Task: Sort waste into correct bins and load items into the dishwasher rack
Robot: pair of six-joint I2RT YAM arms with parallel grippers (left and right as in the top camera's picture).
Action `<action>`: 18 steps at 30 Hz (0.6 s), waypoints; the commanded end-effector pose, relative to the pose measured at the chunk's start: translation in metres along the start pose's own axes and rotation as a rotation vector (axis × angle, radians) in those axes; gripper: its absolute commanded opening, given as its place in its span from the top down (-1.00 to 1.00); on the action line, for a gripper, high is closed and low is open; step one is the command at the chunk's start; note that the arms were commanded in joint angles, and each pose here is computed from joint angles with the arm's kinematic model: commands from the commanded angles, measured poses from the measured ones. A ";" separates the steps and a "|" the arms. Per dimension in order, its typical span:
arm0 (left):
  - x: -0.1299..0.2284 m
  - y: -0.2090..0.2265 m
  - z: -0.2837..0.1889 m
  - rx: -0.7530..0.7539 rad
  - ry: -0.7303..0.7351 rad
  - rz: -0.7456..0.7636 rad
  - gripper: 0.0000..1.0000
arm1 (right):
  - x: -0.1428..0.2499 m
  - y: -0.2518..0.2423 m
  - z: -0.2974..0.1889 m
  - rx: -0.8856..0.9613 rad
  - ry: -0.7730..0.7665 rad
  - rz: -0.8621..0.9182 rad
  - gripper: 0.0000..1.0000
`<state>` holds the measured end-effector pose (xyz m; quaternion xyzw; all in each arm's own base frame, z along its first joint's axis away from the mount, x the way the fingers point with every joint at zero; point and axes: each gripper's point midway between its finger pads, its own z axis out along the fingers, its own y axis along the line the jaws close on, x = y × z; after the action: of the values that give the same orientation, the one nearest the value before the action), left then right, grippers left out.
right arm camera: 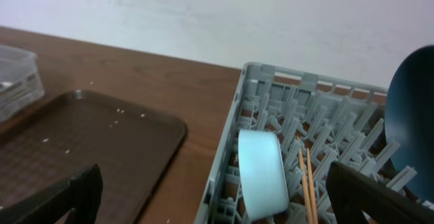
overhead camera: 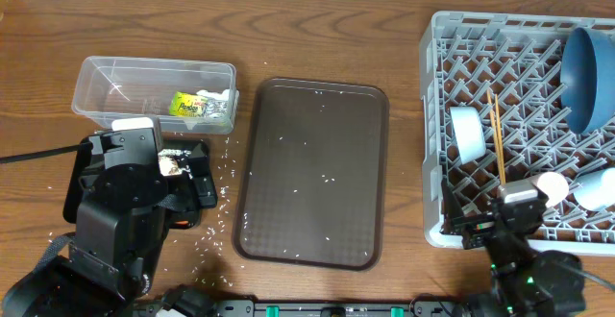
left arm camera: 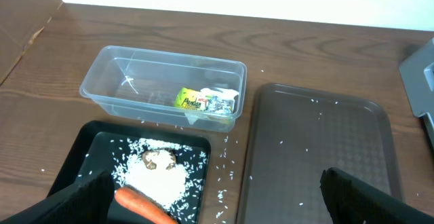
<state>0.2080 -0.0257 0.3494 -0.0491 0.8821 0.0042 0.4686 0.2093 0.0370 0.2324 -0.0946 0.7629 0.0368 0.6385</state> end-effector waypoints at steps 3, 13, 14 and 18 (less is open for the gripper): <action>-0.003 0.003 -0.002 -0.013 -0.011 -0.011 -0.96 | 0.026 -0.005 0.012 0.032 -0.043 -0.008 -0.98; -0.003 0.003 -0.002 -0.013 -0.011 -0.011 -0.96 | 0.052 -0.006 0.039 0.038 -0.109 0.015 -0.98; -0.003 0.003 -0.002 -0.013 -0.011 -0.011 -0.96 | 0.054 -0.005 0.041 0.038 -0.117 0.015 -0.98; -0.003 0.003 -0.002 -0.013 -0.011 -0.011 -0.96 | 0.063 -0.005 0.046 0.039 -0.130 0.014 -0.98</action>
<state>0.2081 -0.0257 0.3494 -0.0490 0.8821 0.0042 0.4684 0.2429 0.0359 0.1707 -0.0805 0.7171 0.0303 0.6917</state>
